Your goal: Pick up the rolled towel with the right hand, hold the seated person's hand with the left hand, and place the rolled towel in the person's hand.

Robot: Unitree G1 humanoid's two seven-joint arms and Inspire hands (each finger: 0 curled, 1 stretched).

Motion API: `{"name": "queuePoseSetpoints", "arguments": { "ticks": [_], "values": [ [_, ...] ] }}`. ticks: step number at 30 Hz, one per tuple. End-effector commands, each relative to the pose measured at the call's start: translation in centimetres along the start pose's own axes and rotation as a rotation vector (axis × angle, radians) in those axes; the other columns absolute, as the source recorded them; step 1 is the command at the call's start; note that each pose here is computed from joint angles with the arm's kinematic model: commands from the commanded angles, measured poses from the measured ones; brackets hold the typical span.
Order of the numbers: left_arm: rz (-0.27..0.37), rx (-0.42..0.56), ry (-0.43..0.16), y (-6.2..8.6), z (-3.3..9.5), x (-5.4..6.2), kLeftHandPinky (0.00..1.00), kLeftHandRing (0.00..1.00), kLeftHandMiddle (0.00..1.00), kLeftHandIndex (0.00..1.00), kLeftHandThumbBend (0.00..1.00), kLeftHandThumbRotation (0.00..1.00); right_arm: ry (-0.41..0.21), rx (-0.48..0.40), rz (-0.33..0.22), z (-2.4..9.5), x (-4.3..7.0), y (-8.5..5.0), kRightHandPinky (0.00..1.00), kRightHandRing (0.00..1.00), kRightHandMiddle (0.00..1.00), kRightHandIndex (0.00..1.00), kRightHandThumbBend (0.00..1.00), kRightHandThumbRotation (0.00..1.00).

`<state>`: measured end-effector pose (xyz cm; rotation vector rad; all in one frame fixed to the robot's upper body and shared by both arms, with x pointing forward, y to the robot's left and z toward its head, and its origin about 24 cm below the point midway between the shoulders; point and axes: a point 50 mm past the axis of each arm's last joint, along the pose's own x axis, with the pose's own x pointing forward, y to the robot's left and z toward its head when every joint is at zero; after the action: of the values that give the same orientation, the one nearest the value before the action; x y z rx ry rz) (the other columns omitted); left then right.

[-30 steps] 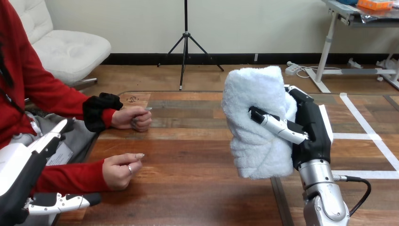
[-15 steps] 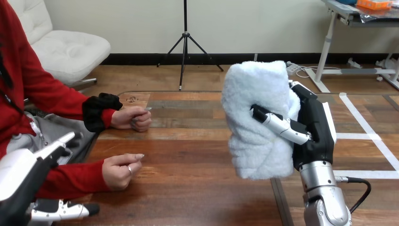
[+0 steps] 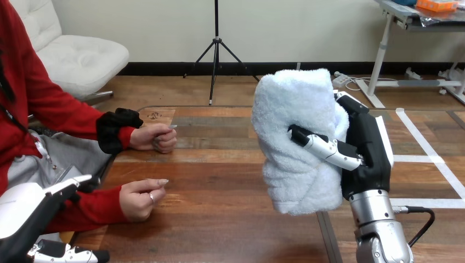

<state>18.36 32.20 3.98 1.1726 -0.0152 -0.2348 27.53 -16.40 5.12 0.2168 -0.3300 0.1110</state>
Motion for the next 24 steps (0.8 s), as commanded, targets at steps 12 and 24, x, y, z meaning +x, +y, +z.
{"name": "queuePoseSetpoints", "arguments": {
  "ticks": [12, 24],
  "values": [
    [0.012, 0.132, -0.052, 2.5, 0.9, 2.5, 0.64, 0.70, 0.75, 0.78, 1.00, 0.28, -0.220, 0.055, 0.068, 5.1, 1.4, 1.7, 0.32, 0.38, 0.46, 0.45, 0.82, 0.00],
    [0.006, 0.178, -0.049, 2.4, 1.4, 3.1, 0.59, 0.66, 0.72, 0.75, 1.00, 0.14, -0.227, 0.077, 0.075, 5.9, 1.0, 2.3, 0.31, 0.38, 0.46, 0.45, 0.82, 0.00]
  ]
}}
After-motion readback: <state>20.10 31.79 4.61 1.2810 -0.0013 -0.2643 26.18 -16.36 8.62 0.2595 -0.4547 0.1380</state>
